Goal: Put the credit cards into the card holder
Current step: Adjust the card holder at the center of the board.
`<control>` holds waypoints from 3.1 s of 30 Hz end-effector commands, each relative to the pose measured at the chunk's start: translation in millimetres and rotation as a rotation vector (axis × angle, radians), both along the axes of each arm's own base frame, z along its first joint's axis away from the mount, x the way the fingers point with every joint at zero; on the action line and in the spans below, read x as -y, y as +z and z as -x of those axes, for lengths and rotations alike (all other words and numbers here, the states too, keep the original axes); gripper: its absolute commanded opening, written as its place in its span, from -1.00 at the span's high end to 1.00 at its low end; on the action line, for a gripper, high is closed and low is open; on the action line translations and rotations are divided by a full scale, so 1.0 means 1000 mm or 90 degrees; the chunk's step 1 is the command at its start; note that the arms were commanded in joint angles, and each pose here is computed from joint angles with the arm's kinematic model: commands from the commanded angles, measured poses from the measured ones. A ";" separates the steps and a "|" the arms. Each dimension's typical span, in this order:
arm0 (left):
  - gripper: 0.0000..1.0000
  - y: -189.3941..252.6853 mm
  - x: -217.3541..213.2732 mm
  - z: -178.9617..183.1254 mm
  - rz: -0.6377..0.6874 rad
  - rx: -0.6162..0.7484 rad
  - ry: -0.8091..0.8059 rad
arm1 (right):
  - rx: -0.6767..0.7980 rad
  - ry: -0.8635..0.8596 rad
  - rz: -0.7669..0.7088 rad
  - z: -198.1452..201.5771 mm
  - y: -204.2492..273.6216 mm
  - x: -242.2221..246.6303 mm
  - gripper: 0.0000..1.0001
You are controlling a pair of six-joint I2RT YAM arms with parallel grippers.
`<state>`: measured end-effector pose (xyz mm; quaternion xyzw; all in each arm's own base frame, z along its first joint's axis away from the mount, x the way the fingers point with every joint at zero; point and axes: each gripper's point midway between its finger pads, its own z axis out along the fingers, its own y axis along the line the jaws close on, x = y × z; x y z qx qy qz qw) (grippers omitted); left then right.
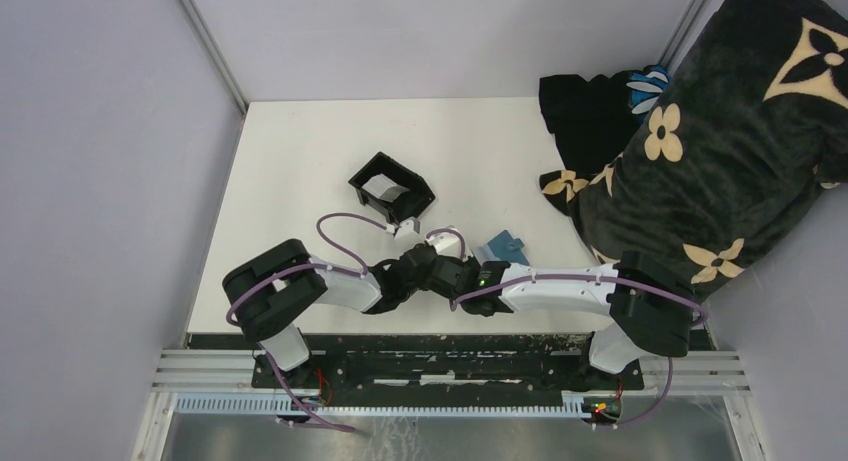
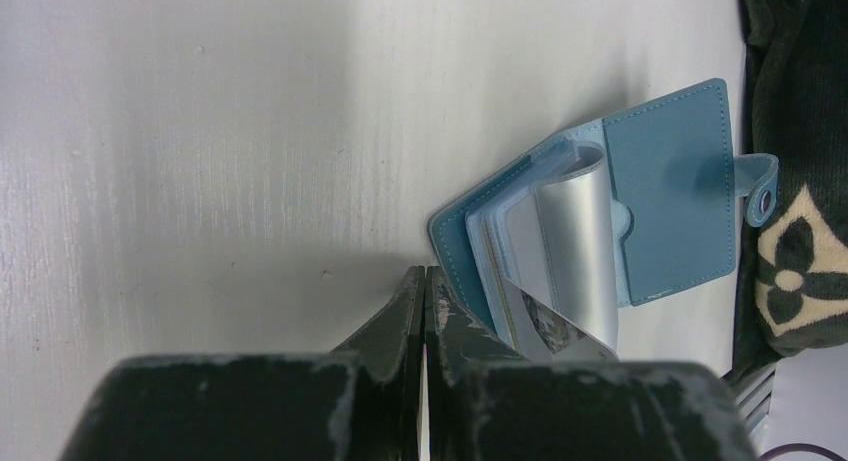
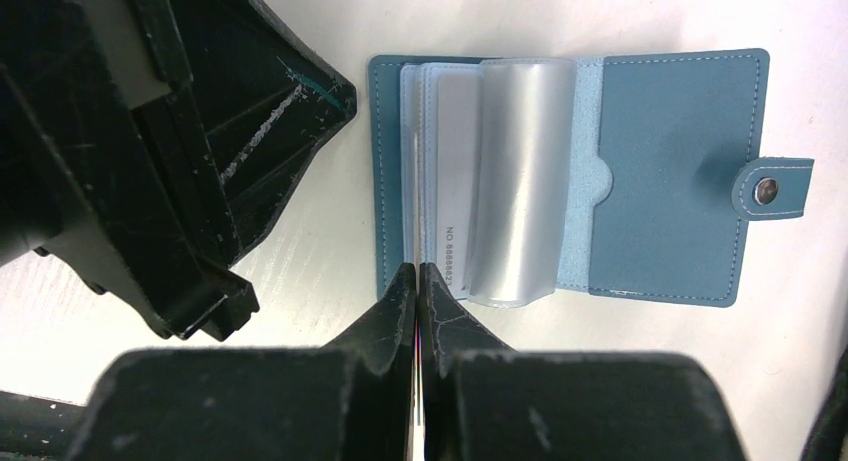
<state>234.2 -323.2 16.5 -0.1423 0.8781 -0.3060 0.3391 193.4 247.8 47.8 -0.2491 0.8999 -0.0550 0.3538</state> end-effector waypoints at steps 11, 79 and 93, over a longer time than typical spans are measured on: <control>0.77 0.001 0.005 0.006 -0.016 0.005 -0.024 | -0.010 0.009 0.023 0.001 -0.011 0.000 0.98; 0.60 0.020 0.059 -0.001 0.127 0.049 -0.056 | 0.087 -0.077 0.078 -0.014 0.020 0.057 0.98; 0.67 0.001 0.049 -0.002 0.082 0.025 -0.031 | 0.043 -0.043 0.011 -0.004 0.023 0.045 0.98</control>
